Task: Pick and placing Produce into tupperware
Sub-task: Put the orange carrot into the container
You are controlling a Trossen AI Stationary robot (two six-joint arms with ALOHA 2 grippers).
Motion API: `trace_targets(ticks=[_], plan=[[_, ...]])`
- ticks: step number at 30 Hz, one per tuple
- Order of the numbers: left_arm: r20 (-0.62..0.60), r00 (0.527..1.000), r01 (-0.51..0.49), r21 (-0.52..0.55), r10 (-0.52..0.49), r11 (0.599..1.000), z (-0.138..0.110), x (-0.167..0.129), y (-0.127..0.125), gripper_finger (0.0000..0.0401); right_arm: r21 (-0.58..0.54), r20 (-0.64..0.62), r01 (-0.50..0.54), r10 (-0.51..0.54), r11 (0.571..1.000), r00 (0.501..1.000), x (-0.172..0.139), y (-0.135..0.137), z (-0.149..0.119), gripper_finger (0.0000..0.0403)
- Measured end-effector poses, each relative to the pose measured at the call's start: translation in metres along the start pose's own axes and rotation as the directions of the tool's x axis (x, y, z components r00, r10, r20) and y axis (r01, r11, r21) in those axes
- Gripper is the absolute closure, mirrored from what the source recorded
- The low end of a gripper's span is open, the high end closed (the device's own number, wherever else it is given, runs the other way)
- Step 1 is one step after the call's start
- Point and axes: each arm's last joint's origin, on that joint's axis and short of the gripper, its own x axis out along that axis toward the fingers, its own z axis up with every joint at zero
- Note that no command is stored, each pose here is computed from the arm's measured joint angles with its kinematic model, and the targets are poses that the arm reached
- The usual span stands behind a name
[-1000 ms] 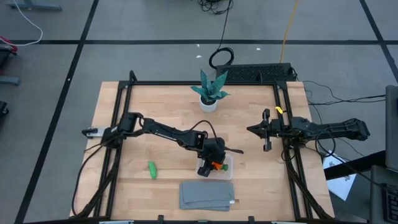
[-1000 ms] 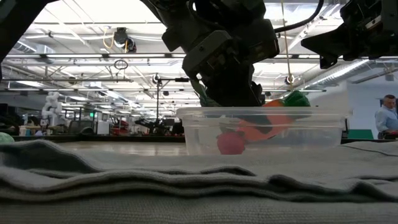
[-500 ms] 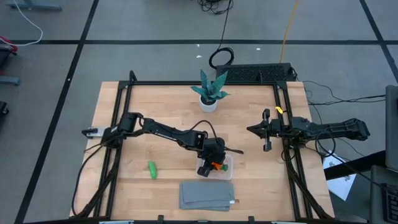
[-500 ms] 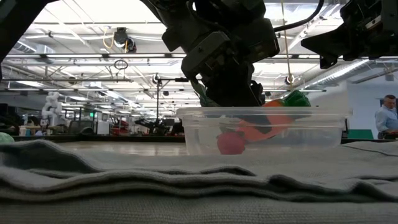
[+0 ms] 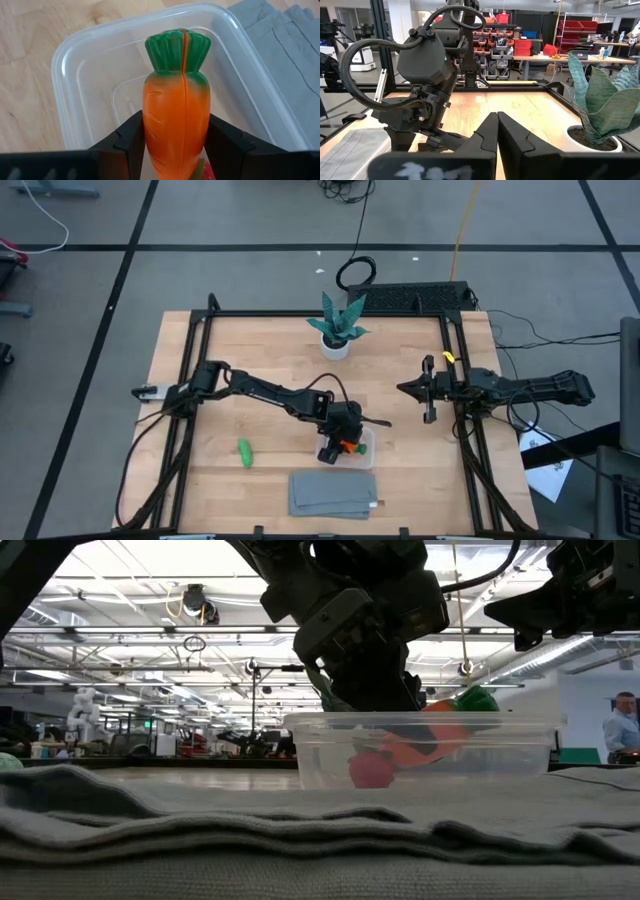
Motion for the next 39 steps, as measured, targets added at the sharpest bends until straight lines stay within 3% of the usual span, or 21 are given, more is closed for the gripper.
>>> trace_targets(ticks=[19, 29, 39], plan=[[-0.042, 0.999, 0.032, -0.04, -0.034, 0.999, -0.013, 0.018, 0.003, 0.0227, 0.005, -0.009, 0.0, 0.0, 1.0, 1.0, 0.001, 0.0, -0.001, 0.0403], [-0.028, 0.997, 0.069, -0.06, -0.07, 0.996, -0.012, 0.018, 0.003, 0.0154, 0.003, -0.011, 0.0, 0.0, 1.0, 1.0, 0.001, 0.0, -0.001, 0.0403], [-0.027, 1.0, 0.003, -0.032, -0.004, 0.999, -0.006, 0.006, 0.002, 0.0204, 0.003, -0.011, 0.0, 0.0, 1.0, 1.0, 0.001, 0.0, -0.001, 0.0403]])
